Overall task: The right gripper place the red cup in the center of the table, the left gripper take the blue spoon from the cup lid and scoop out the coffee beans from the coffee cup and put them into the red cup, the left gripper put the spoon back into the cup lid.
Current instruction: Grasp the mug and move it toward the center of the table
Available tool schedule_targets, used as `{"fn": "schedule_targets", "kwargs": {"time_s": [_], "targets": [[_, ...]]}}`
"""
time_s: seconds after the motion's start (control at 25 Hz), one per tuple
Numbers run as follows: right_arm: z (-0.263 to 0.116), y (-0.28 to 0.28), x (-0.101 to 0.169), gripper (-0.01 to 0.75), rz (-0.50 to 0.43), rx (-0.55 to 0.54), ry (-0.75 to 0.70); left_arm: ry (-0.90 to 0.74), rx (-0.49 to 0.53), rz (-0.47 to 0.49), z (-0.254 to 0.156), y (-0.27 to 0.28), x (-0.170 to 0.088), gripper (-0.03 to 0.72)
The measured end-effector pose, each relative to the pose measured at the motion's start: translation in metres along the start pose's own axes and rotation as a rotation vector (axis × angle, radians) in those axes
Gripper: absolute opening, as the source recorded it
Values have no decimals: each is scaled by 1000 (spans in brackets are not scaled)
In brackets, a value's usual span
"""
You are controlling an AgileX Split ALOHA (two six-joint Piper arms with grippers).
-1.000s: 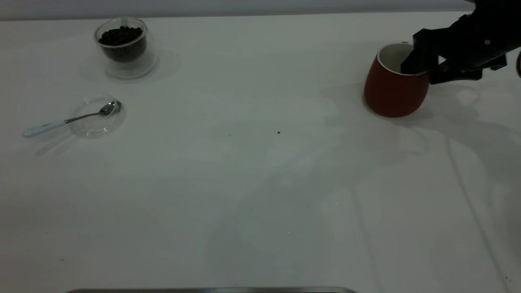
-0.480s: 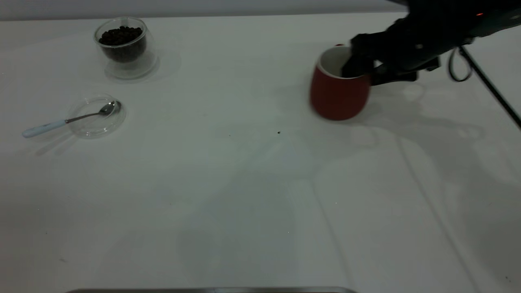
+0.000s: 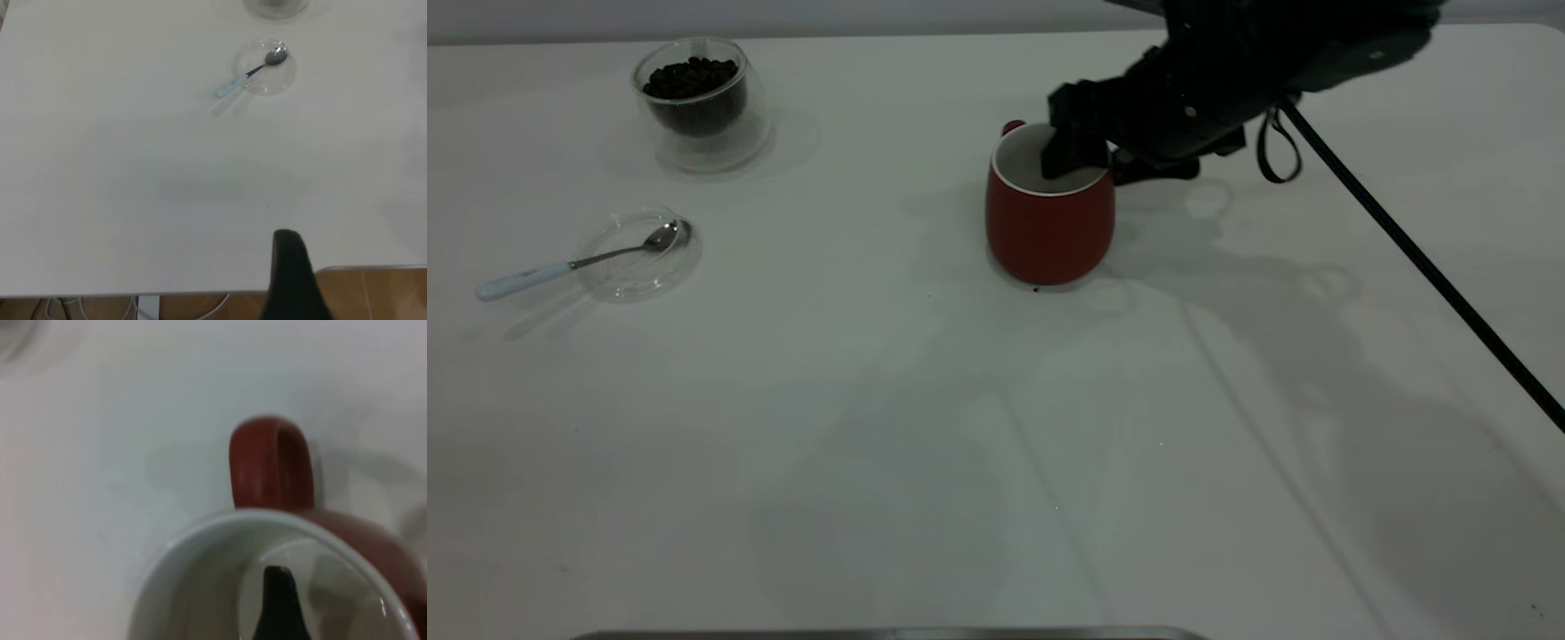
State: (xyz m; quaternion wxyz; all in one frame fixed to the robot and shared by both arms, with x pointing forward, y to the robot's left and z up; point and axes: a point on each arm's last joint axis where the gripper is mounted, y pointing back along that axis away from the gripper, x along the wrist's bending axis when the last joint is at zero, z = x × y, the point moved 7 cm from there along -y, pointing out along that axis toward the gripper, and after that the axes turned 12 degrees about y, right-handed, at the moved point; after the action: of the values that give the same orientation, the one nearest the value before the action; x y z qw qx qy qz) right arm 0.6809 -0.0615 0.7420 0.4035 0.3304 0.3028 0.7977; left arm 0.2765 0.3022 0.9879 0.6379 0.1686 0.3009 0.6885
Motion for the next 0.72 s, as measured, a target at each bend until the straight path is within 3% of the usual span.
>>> {"fn": "schedule_targets", "kwargs": {"time_s": [0.4,0.72], "targets": [[5,-22,33,590,39,-13,-5,-1,0,0,0,0,0,562],[9,-25,37,590,46,-23,-2,-1,0,0,0,0,0,562]]}}
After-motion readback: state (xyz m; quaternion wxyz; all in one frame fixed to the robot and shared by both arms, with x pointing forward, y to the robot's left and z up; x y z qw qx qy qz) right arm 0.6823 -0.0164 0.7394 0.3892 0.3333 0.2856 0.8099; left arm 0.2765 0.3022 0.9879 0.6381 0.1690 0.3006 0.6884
